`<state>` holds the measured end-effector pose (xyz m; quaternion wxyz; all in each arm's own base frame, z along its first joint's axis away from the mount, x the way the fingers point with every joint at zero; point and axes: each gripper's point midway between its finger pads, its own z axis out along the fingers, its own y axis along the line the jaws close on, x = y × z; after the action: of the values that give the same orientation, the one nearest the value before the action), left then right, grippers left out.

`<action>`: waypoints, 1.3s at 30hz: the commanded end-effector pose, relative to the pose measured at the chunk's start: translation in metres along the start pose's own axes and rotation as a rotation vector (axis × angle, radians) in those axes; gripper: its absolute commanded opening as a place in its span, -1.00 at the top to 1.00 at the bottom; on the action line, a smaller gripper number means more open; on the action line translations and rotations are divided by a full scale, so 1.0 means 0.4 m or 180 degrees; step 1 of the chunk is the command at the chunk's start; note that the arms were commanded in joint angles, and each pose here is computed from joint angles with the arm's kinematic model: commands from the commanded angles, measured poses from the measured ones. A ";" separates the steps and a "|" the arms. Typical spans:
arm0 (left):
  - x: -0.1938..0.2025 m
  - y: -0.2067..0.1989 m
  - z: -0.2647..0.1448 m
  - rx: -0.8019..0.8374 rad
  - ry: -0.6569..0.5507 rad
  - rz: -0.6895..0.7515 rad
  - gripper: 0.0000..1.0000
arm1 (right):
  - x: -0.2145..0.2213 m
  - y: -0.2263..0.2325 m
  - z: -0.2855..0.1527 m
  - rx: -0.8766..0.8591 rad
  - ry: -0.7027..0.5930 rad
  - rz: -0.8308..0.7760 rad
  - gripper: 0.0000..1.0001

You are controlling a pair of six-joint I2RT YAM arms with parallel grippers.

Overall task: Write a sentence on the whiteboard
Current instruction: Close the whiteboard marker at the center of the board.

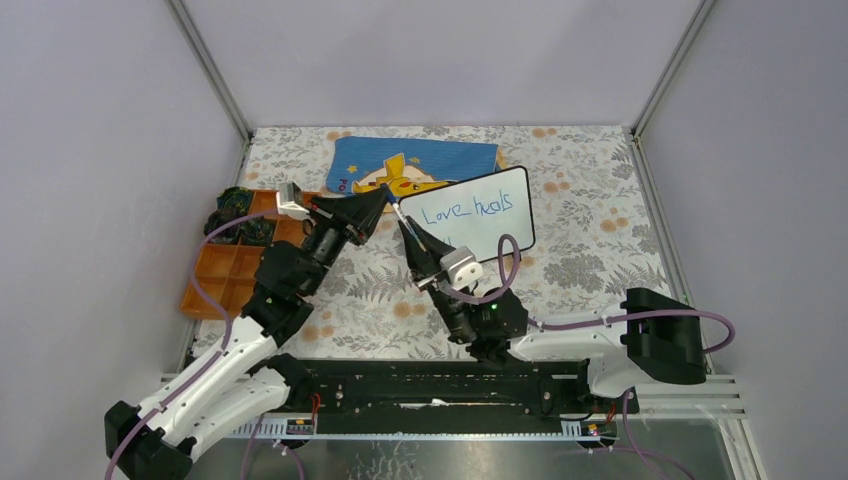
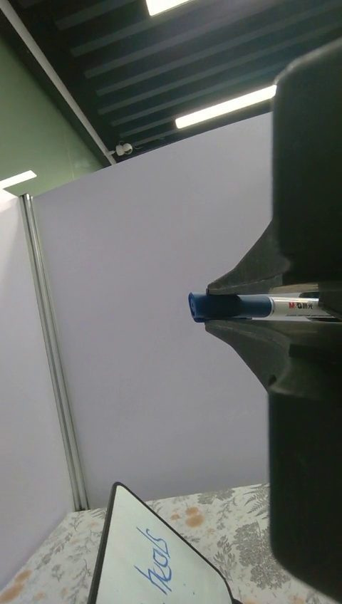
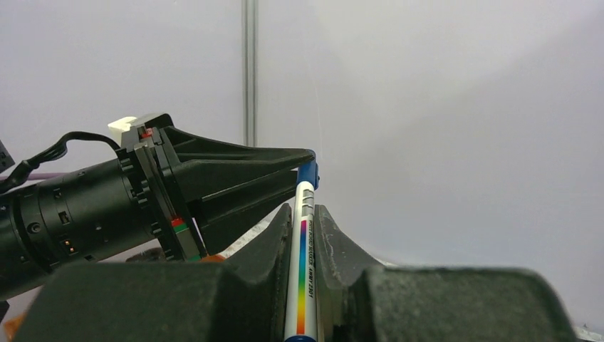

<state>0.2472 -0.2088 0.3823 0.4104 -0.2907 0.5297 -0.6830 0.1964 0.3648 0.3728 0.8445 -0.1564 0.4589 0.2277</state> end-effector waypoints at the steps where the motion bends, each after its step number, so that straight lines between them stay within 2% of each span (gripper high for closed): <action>1: 0.056 -0.123 0.011 0.0489 0.0323 0.0141 1.00 | -0.106 0.006 0.019 -0.0096 -0.0419 0.0326 1.00; 10: 0.125 -0.179 0.028 0.0777 0.0630 0.0284 1.00 | -0.110 -0.028 0.001 -0.0103 -0.0449 0.0413 1.00; 19: 0.123 -0.183 0.022 0.0837 0.0600 0.0479 1.00 | -0.114 -0.029 -0.019 -0.0248 -0.0472 0.0217 1.00; 21: 0.122 -0.185 0.023 0.0847 0.0595 0.0503 0.90 | -0.115 -0.029 -0.021 -0.0267 -0.0480 0.0199 1.00; 26: 0.120 -0.181 0.031 0.0817 0.0568 0.0538 0.85 | -0.119 -0.031 -0.022 -0.0271 -0.0494 0.0183 1.00; 34: 0.127 -0.173 0.040 0.0783 0.0608 0.0522 0.64 | -0.132 -0.040 -0.021 -0.0238 -0.0557 0.0183 1.00; 39: 0.130 -0.172 0.043 0.0776 0.0629 0.0515 0.58 | -0.139 -0.041 -0.020 -0.0228 -0.0585 0.0188 1.00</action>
<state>0.2363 -0.2457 0.4295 0.4497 -0.1746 0.5165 -0.7074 0.1868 0.3258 0.4058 0.8659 -0.1318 0.4090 0.2561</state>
